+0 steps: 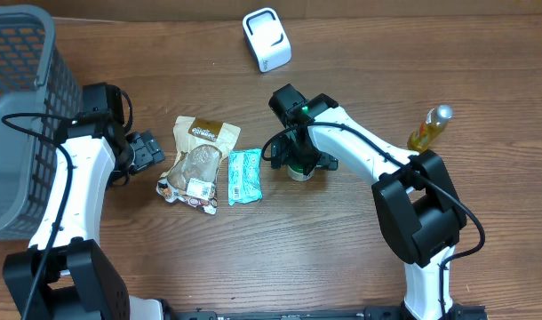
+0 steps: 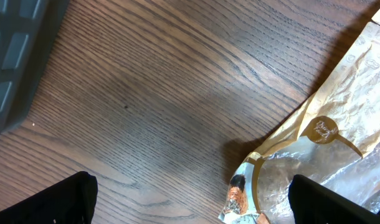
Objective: Scan the item barcode
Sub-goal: 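Lift the jar with the right gripper and carry it toward the scanner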
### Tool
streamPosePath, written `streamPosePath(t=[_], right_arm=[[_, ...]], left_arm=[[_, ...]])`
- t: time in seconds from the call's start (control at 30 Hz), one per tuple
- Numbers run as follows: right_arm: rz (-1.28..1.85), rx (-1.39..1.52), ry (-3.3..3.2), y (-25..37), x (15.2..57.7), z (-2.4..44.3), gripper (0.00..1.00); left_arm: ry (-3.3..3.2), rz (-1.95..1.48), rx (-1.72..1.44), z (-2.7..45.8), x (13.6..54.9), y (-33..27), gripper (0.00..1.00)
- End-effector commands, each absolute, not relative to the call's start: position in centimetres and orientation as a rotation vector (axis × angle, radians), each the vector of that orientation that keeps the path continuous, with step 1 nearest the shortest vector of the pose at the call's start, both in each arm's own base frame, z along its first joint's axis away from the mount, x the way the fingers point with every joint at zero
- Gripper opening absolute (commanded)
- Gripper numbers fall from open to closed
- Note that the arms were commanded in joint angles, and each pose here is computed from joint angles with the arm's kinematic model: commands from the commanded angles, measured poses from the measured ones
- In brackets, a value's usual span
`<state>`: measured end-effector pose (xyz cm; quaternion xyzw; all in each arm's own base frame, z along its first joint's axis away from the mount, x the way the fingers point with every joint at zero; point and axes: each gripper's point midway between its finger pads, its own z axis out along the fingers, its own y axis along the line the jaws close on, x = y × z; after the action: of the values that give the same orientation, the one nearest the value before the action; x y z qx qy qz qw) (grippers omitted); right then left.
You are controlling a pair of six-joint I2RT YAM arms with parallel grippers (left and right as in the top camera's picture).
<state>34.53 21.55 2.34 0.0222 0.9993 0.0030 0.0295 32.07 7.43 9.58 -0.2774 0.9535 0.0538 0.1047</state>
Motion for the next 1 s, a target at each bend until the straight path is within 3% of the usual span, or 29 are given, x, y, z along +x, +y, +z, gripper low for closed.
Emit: streamPosePath(t=[0.0, 0.07, 0.3, 0.47, 0.6, 0.83, 0.97], right_arm=[[0.049, 0.091, 3.051, 21.8, 35.2, 3.4, 0.94], [0.055, 0.09, 3.046, 21.9, 35.3, 3.4, 1.0], [0.086, 0.088, 3.054, 22.3, 35.2, 3.4, 0.99], [0.086, 0.089, 3.054, 22.3, 35.2, 3.5, 0.69], [0.096, 0.088, 3.043, 22.5, 35.6, 3.9, 0.55], [0.17, -0.009, 2.953, 23.5, 37.1, 9.3, 0.52], [0.246, -0.111, 2.85, 23.7, 37.2, 15.6, 0.47]], left_arm=[[2.785, 0.161, -0.838, 10.1, 32.0, 7.6, 1.0], [2.785, 0.162, -0.838, 10.1, 32.0, 7.6, 0.99], [2.785, 0.162, -0.838, 10.1, 32.0, 7.6, 1.0], [2.785, 0.162, -0.838, 10.1, 32.0, 7.6, 1.0], [2.785, 0.161, -0.838, 10.1, 32.0, 7.6, 1.0], [2.785, 0.161, -0.838, 10.1, 32.0, 7.6, 0.99], [2.785, 0.161, -0.838, 10.1, 32.0, 7.6, 1.0]])
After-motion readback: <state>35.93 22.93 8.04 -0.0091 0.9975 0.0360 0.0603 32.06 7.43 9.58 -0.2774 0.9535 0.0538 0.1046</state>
